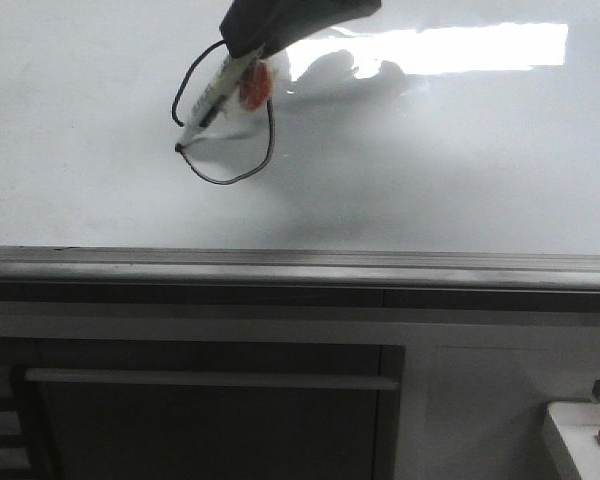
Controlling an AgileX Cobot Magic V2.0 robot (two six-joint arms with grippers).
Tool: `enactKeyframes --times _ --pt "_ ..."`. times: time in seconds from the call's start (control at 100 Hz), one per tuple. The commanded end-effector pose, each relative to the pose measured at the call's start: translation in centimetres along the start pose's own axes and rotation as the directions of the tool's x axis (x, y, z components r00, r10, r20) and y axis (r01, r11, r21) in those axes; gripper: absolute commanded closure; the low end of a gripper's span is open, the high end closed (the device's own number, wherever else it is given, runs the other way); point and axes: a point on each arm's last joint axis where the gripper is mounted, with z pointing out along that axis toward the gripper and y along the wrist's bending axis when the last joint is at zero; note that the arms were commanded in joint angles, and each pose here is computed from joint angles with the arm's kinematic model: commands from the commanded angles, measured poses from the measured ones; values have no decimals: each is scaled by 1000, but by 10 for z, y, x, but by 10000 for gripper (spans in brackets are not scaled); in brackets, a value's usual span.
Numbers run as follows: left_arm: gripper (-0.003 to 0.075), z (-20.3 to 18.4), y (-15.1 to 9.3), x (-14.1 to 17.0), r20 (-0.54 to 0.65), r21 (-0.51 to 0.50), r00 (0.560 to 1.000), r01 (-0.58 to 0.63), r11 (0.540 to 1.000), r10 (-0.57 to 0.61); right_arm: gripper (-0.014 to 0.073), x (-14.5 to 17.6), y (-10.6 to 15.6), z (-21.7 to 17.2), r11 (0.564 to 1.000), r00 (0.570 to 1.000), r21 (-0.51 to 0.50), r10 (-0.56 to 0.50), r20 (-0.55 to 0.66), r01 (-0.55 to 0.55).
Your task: Write number 0 on whiteboard
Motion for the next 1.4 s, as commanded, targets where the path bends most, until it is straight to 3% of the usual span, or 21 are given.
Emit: enactKeyframes --times 0.0,0.42,0.6,0.67,0.77,0.85,0.89,1.39 --pt "741 2 3 -16 102 -14 995 16 1000 -15 661 -28 -8 -14 995 989 90 -58 139 46" --pt "741 2 3 -16 102 -13 995 15 1000 -14 661 -41 -4 -32 993 979 94 -89 182 73" --pt "738 2 -1 -16 106 22 993 -63 998 60 661 -40 15 -52 992 981 11 -127 146 126" --pt "696 2 -6 -16 111 63 985 -141 988 134 661 -39 25 -58 985 978 -33 -165 128 171" --pt "539 4 -14 -12 109 133 972 -222 966 209 661 -36 35 -64 965 965 -73 -243 103 251" --pt "414 10 -19 -6 78 179 975 -221 959 210 661 -34 39 -64 952 955 -83 -287 78 293" --pt "396 14 -21 -2 59 196 977 -213 957 206 661 -33 40 -64 948 951 -84 -300 71 306" --pt "407 78 -37 33 -86 326 979 -148 934 185 661 -25 56 -63 924 940 -175 -342 17 339"
